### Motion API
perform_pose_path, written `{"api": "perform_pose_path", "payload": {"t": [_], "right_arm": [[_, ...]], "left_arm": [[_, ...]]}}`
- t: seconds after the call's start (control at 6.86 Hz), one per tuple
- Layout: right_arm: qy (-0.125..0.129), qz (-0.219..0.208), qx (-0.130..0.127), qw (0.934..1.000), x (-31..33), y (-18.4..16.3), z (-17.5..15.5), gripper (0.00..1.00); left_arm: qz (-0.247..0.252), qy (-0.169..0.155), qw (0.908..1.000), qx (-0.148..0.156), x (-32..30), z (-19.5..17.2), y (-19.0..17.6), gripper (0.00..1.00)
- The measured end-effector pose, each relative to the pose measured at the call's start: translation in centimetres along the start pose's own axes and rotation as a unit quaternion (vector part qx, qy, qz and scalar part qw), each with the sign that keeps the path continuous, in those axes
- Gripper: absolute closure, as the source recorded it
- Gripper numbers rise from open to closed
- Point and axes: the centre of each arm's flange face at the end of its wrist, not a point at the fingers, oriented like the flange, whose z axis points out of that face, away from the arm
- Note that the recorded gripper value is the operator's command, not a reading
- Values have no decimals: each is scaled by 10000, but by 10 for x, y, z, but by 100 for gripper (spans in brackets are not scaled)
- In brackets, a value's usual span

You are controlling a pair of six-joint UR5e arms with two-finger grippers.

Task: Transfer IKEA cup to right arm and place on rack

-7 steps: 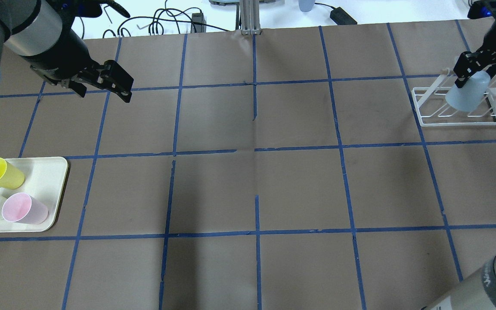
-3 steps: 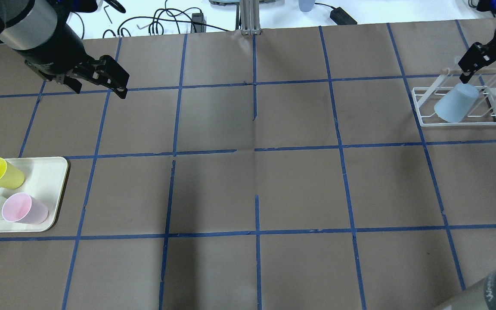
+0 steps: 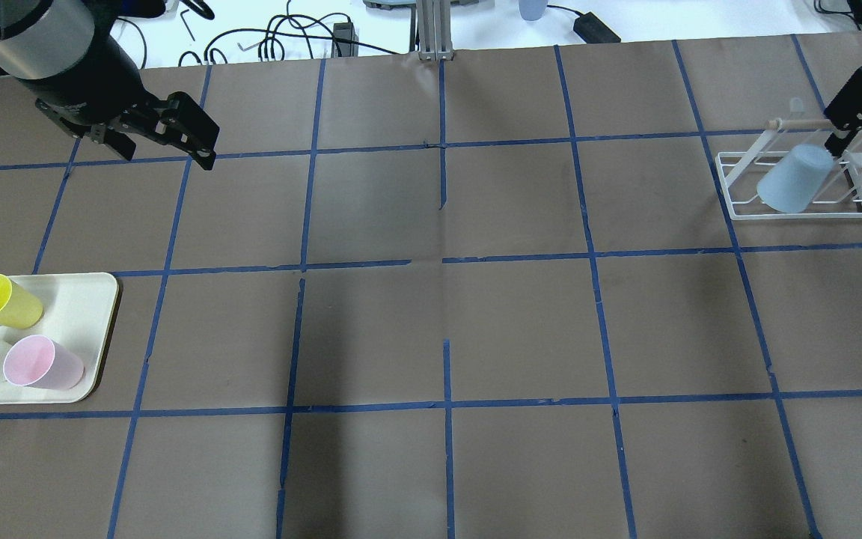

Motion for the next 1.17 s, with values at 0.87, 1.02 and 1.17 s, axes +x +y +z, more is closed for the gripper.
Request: {"api": "perform_pose_path", "payload": {"t": [0.87, 1.02, 1.17], "right_arm": [[16, 204, 191, 9996, -71, 118, -47, 0], [-104, 189, 265, 9994, -82, 118, -46, 0], [-220, 228, 331, 9990, -100, 114, -47, 0]], "left_arm": [[-22, -12, 10000, 30, -2, -3, 0, 0], [-22, -12, 10000, 28, -2, -3, 0, 0], [-23, -11, 10000, 26, -2, -3, 0, 0]]}}
